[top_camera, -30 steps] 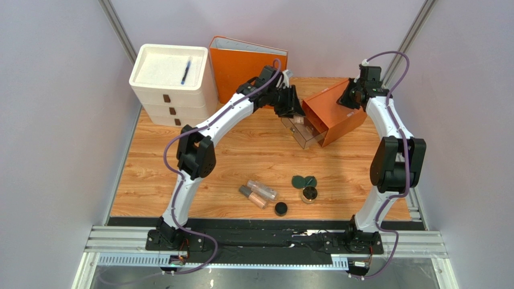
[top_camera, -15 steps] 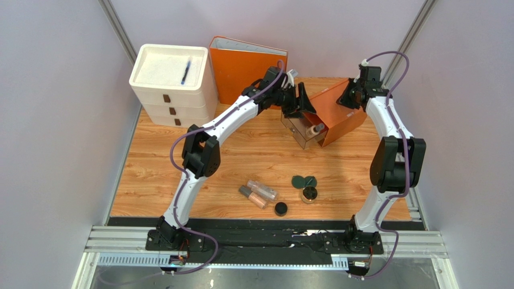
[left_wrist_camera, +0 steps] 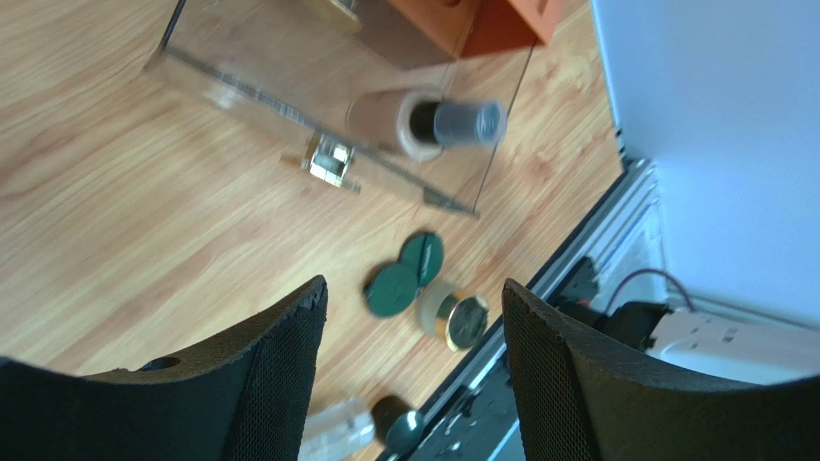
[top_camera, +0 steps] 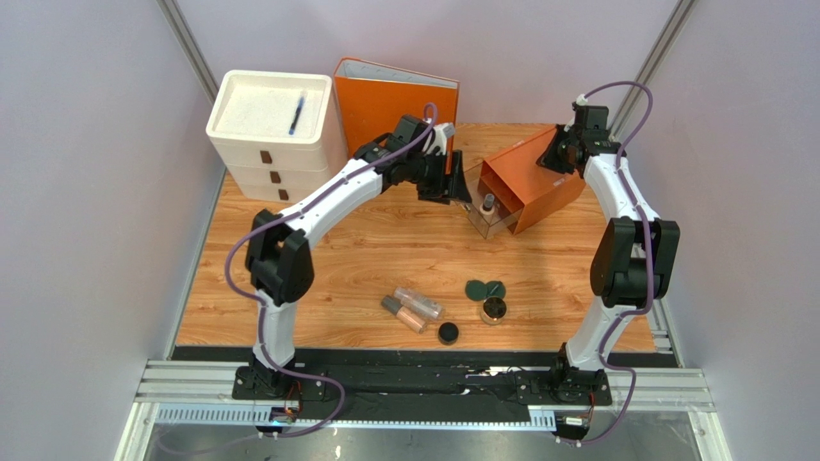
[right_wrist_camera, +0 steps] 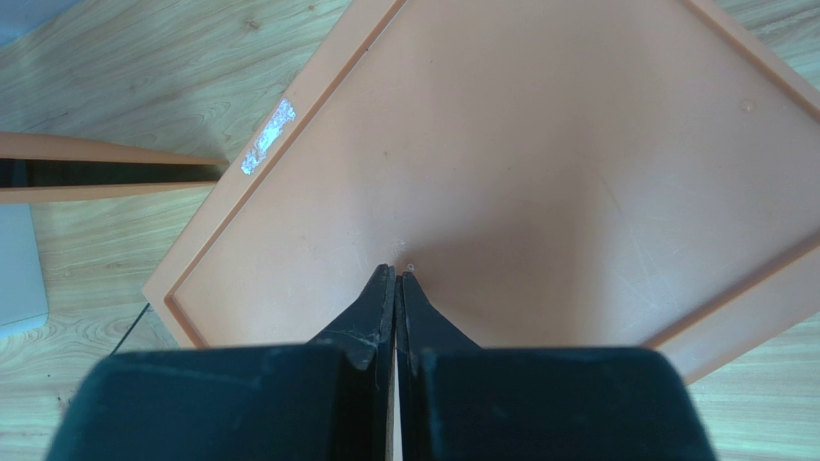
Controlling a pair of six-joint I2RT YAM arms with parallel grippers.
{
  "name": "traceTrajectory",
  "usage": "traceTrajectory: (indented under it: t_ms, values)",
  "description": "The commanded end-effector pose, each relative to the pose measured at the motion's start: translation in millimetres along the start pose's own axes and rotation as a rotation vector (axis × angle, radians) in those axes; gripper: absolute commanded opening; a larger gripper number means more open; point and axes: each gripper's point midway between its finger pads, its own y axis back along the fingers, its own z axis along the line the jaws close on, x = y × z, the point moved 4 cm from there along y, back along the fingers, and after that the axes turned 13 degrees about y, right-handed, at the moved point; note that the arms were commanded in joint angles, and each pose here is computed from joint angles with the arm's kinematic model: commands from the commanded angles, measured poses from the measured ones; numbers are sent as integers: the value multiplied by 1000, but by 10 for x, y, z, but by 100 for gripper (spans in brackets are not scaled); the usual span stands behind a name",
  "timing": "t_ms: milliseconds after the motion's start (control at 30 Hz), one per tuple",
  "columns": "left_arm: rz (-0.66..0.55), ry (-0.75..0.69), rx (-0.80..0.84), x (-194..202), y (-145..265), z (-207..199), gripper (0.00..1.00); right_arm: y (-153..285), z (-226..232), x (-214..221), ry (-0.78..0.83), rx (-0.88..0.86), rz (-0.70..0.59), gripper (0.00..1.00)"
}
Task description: Organize the makeup
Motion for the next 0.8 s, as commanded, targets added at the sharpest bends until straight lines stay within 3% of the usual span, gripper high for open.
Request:
traceTrajectory:
  t_ms: [0,267,767]
  values:
    - [-63,-165,-73,70,427,39,72,-224,-141,1119,-21,51,428,0]
    - [-94,-287,-101,-234,168,-245,72,-238,-148,1155,-20,50,439,0]
    - [-44,-347,-67,-100,-367,-452,71,-252,-174,1161,-24,56,444,0]
